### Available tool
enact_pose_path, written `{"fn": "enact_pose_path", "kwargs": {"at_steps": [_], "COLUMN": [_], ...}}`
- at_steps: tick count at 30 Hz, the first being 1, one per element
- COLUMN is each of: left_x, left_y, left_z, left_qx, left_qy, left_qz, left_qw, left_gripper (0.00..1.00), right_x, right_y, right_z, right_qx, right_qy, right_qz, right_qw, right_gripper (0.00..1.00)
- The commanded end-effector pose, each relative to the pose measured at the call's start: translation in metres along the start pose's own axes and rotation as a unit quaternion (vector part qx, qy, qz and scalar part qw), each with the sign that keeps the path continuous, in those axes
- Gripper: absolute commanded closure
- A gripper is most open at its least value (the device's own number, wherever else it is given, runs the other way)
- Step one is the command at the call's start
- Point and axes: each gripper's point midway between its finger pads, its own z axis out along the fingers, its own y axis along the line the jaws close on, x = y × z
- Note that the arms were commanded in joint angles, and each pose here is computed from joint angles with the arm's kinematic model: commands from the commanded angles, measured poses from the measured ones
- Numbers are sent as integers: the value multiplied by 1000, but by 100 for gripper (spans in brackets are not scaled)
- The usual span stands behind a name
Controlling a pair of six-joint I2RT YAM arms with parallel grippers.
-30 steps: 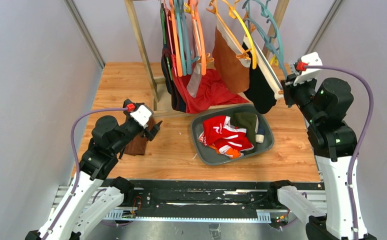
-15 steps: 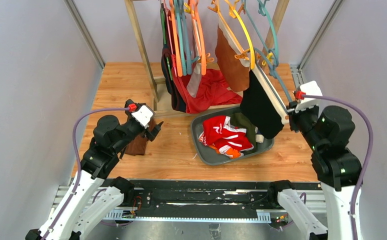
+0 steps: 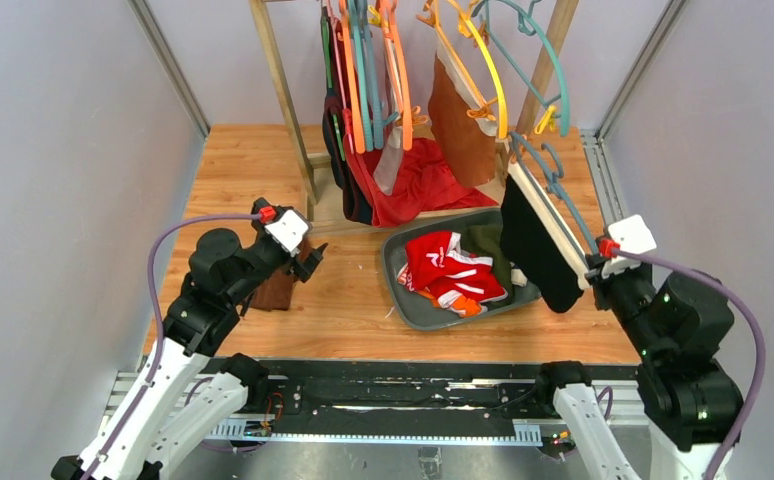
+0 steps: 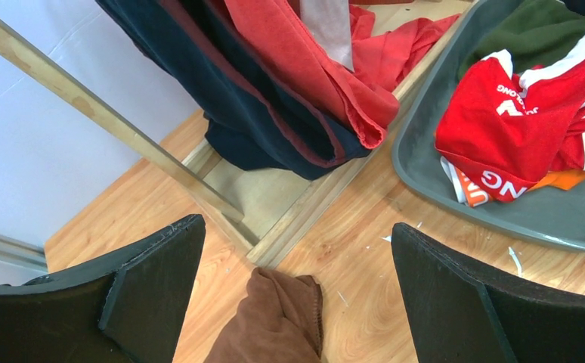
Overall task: Remove the underwear clipped to the hanger
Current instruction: Pick up the hanger from the clothesline.
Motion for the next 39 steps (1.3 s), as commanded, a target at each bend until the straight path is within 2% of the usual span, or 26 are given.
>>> {"fn": "enact_pose_path", "kwargs": {"at_steps": [1, 7, 10, 16, 23, 25, 33, 36, 39], "left_x": [-9, -8, -8, -8, -10, -11, -20, -24, -28], "left_y": [5, 3, 2, -2, -12, -8, 40, 52, 54], "left_z": [0, 2, 3, 4, 0, -1, -17, -23, -25], "left_qx": [-5, 2, 5, 18, 46, 34, -93, -121, -115], "left_qy": [-16, -14, -12, -13, -20, -21, -8, -7, -7], "left_qz": [8, 9, 8, 12, 22, 21, 7, -10, -29], "left_qw": [1000, 1000, 1000, 1000, 999, 999, 996, 993, 993], "left_gripper": [2, 2, 2, 2, 2, 2, 2, 2, 2], "right_x": [-3, 7, 4, -25, -58, -64, -67, -68, -63], "right_y": [10, 37, 55, 89, 110, 114, 126, 130, 133], "right_z": [-30, -46, -49, -59, -61, -61, -54, -49, -40], "right_qx": [-13, -70, -123, -241, -348, -369, -429, -451, -464], "right_qy": [-28, -41, -57, -112, -146, -155, -178, -184, -182], "right_qz": [-27, -63, -78, -93, -89, -91, -111, -107, -108], "right_qw": [999, 995, 988, 959, 922, 912, 878, 867, 860], "right_gripper": [99, 99, 99, 100, 99, 99, 99, 99, 99]}}
